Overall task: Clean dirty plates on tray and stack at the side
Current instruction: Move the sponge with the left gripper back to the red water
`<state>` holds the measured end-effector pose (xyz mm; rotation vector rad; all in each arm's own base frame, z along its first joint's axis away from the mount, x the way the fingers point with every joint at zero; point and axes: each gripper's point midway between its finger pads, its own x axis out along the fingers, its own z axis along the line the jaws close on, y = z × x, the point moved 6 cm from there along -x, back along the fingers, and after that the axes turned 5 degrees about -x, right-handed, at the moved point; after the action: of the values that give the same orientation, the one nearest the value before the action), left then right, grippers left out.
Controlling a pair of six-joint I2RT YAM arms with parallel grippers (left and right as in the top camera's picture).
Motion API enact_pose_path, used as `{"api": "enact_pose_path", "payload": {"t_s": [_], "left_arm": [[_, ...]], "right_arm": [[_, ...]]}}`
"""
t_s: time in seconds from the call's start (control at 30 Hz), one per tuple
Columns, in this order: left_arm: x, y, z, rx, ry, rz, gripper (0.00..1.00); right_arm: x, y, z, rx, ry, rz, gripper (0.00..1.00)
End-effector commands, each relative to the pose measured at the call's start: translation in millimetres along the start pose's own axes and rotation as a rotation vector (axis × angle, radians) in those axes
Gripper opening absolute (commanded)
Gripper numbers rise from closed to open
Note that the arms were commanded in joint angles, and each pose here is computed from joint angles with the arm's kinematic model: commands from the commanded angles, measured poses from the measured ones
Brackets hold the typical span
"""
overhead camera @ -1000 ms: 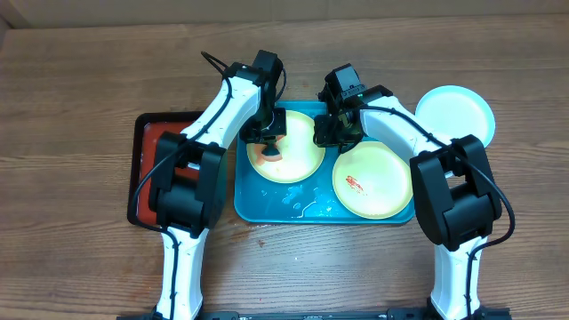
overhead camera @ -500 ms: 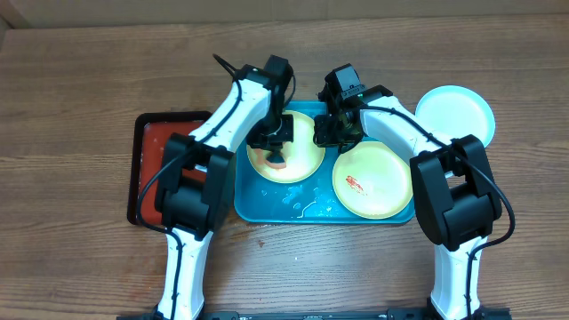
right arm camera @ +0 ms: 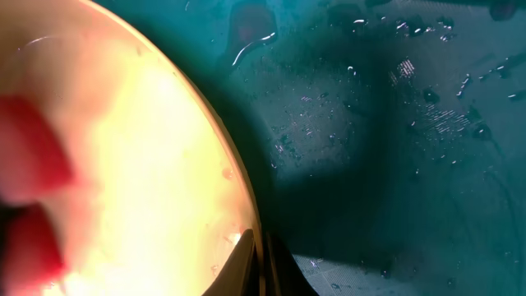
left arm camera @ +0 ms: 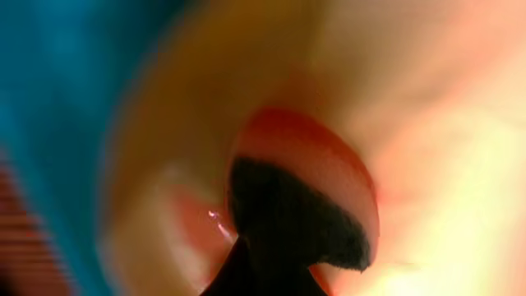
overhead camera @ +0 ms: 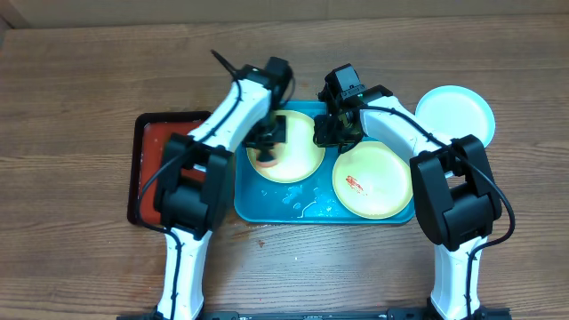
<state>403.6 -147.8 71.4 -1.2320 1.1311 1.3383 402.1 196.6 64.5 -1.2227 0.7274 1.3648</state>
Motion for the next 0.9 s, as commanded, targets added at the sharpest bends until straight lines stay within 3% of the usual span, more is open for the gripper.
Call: {"api": "enact_pose_path", "payload": {"t_s": [0.0,0.3,0.53,0.7,0.87], "left_arm": [[4.7,-10.7,36.1,-0.066,-0.121,-0.024,0.04],[-12.1,-22.5,32.9,-0.082,-0.069,-0.057,0.04],[-81.8,-35.4,22.9,-0.112,0.133,-0.156,0.04],[-129.2,-34.8,84.3,-0.382,-0.073,-0.319,0.04],[-145.5,-24.9,135.4,-0.537,-0.182,-0.328,0.04]], "right_arm": [[6.8,8.3,-5.5,0.008,0.033,0.024,0.04],[6.8,8.2,-5.5,0.008,0.033,0.023,0.04],[0.8,1.5,-2.7,0.001,0.031,0.010,0.04],[-27.9,-15.4,7.6,-0.105,0.052,-0.037,0.04],[-71.5,-31.6,13.1,-0.179,0.299,-0.137,0.04]]}}
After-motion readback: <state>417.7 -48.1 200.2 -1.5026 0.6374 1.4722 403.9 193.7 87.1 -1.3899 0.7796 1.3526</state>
